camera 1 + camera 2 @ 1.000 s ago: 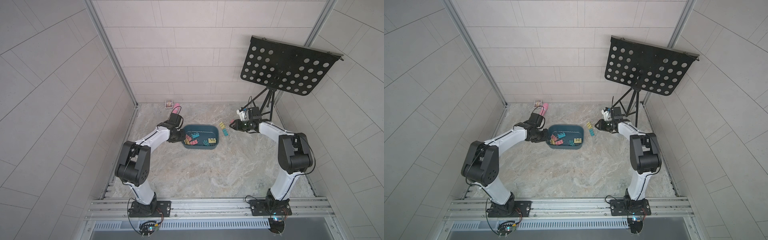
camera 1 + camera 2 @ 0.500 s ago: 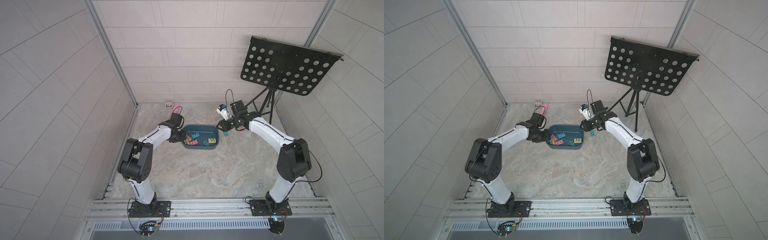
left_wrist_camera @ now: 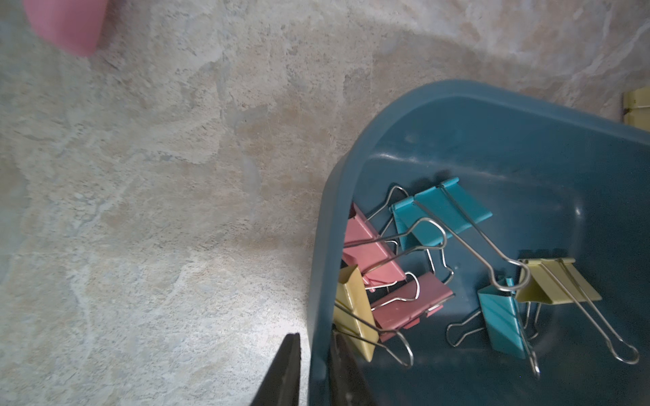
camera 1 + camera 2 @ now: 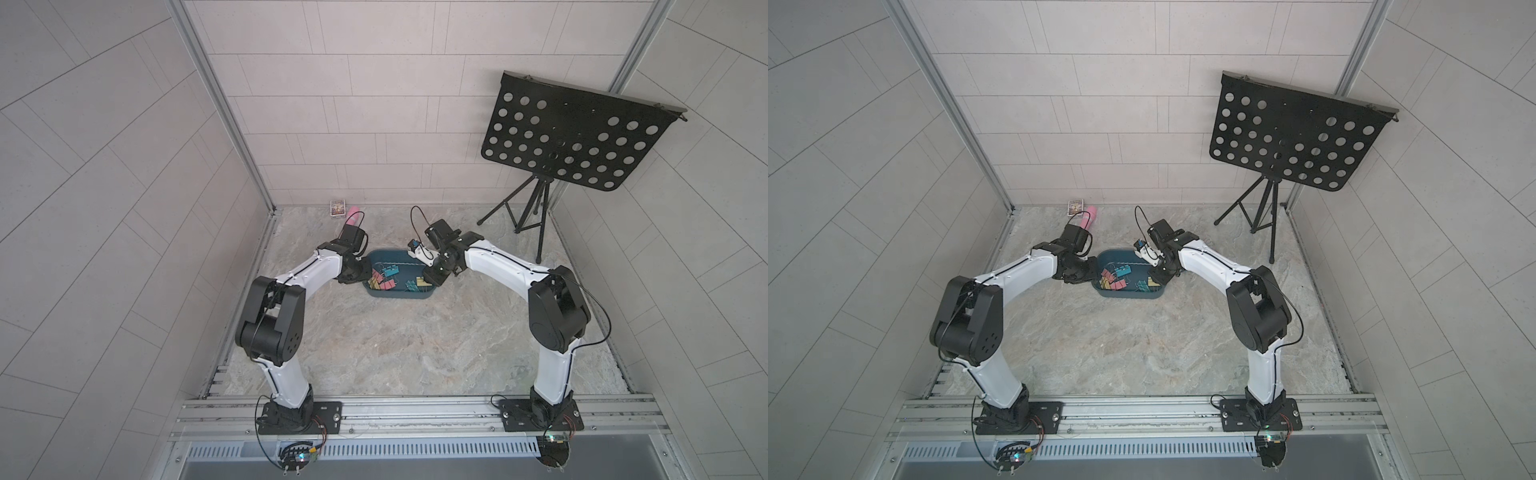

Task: Take out the binder clips from the storage box
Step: Pick up the binder clip from the storage box.

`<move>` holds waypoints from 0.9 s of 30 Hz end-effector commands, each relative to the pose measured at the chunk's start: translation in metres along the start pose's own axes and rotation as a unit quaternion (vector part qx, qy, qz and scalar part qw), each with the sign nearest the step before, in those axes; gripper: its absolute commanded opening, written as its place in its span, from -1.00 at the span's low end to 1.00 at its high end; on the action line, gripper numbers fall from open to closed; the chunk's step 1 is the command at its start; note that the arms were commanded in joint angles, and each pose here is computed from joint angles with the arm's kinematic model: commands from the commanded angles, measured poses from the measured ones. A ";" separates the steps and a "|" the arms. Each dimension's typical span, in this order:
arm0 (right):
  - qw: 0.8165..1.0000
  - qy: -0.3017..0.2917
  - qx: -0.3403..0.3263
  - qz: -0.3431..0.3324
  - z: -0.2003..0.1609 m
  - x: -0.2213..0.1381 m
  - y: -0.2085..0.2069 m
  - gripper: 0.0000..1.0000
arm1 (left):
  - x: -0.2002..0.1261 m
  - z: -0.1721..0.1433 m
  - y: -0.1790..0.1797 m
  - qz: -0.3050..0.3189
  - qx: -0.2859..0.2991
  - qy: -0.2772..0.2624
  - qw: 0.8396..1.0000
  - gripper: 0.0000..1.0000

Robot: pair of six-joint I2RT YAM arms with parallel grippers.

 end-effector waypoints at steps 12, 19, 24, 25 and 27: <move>0.997 0.050 -0.041 -0.043 0.006 0.023 0.006 -0.20 | -0.001 0.002 0.002 0.004 0.002 -0.002 1.000 -0.53; 0.997 0.053 -0.041 -0.045 0.008 0.030 0.005 -0.37 | 0.000 0.002 0.003 0.007 0.002 -0.002 1.000 -0.52; 0.997 0.037 -0.040 -0.047 0.011 0.026 0.005 -0.70 | -0.001 0.002 0.003 0.007 0.001 -0.002 1.000 -0.52; 0.998 0.033 -0.039 -0.047 0.011 0.025 0.005 -0.75 | -0.001 0.002 0.003 0.007 0.002 -0.002 1.000 -0.52; 0.998 0.025 -0.039 -0.049 0.012 0.021 0.005 -0.85 | 0.000 0.002 0.004 0.009 0.002 -0.002 1.000 -0.53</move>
Point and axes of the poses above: each gripper's point midway between its finger pads, its own x axis out along the fingers, its own y axis along the line the jaws close on, z = x × y, the point moved 10 cm from there along -x, back along the fingers, and after that the axes turned 7 degrees about -x, right-handed, at the moved point
